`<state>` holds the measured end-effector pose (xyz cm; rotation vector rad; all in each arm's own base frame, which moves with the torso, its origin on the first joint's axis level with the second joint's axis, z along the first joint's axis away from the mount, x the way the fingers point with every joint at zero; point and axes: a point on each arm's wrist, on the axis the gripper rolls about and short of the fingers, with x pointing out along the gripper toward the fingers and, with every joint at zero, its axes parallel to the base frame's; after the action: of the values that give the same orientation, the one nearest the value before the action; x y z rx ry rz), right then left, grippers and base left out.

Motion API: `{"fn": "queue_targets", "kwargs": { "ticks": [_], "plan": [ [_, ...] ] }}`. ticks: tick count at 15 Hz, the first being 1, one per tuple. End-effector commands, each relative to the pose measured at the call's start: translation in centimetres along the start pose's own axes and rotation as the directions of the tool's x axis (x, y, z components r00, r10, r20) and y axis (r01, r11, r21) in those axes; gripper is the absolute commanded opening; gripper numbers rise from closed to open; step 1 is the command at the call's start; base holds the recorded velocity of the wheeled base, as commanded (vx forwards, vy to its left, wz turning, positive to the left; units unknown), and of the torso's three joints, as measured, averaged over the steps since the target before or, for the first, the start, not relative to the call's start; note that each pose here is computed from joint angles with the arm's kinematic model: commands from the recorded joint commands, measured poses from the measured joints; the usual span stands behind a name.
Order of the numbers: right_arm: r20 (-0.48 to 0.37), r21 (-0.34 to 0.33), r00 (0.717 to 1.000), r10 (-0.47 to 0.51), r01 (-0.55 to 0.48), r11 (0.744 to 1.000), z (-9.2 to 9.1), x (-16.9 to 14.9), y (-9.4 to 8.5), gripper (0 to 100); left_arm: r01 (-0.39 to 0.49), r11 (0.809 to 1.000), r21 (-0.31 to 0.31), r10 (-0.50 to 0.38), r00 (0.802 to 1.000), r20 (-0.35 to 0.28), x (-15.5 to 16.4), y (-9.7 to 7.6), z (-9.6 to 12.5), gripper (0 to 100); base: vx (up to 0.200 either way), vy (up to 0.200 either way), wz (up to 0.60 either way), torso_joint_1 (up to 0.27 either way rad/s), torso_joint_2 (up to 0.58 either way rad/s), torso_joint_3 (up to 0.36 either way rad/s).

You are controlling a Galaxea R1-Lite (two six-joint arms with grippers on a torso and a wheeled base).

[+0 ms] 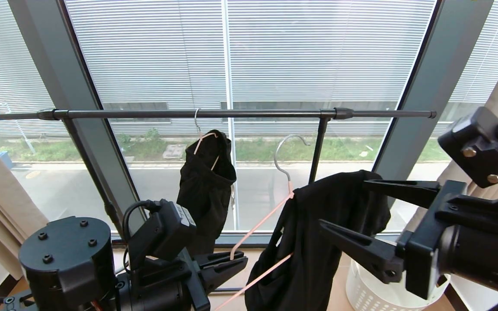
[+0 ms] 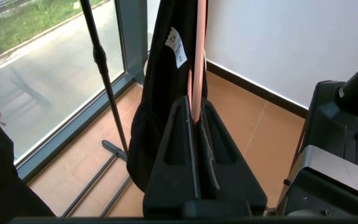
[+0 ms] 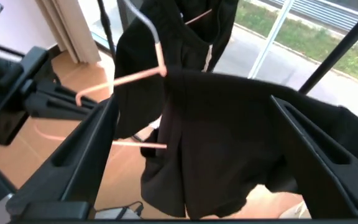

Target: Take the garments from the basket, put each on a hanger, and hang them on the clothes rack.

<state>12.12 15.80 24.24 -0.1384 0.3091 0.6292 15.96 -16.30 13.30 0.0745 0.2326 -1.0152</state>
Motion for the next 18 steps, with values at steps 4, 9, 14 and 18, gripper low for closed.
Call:
{"fn": "queue_targets", "kwargs": {
  "ticks": [4,9,14,18],
  "plan": [
    [-0.034,-0.175,0.999,-0.015,0.009,0.985,0.5,-2.3,-5.6,100,-0.006,1.000,0.001,0.006,1.000,-0.001,-1.4,0.1,-0.6,0,0.000,0.000,0.00,0.000,0.00,0.000],
    [-0.251,-0.419,0.958,0.142,-0.240,0.876,1.2,-1.5,-7.8,100,0.051,0.999,0.007,-0.051,0.999,0.007,-3.1,-0.5,-1.0,0,0.000,0.000,0.00,0.000,0.00,0.000],
    [-0.336,-0.388,0.866,0.370,-0.485,0.784,2.8,2.2,-10.3,100,0.077,0.996,0.047,-0.078,0.997,0.012,-3.2,-1.1,-0.9,0,0.000,0.000,0.00,0.000,0.00,0.000],
    [-0.403,-0.367,0.775,0.487,-0.624,0.690,2.1,4.3,-11.3,100,0.097,0.993,0.067,-0.097,0.995,-0.002,-3.0,-1.4,-1.1,0,0.000,0.000,0.00,0.000,0.00,0.000]
  ]
}}
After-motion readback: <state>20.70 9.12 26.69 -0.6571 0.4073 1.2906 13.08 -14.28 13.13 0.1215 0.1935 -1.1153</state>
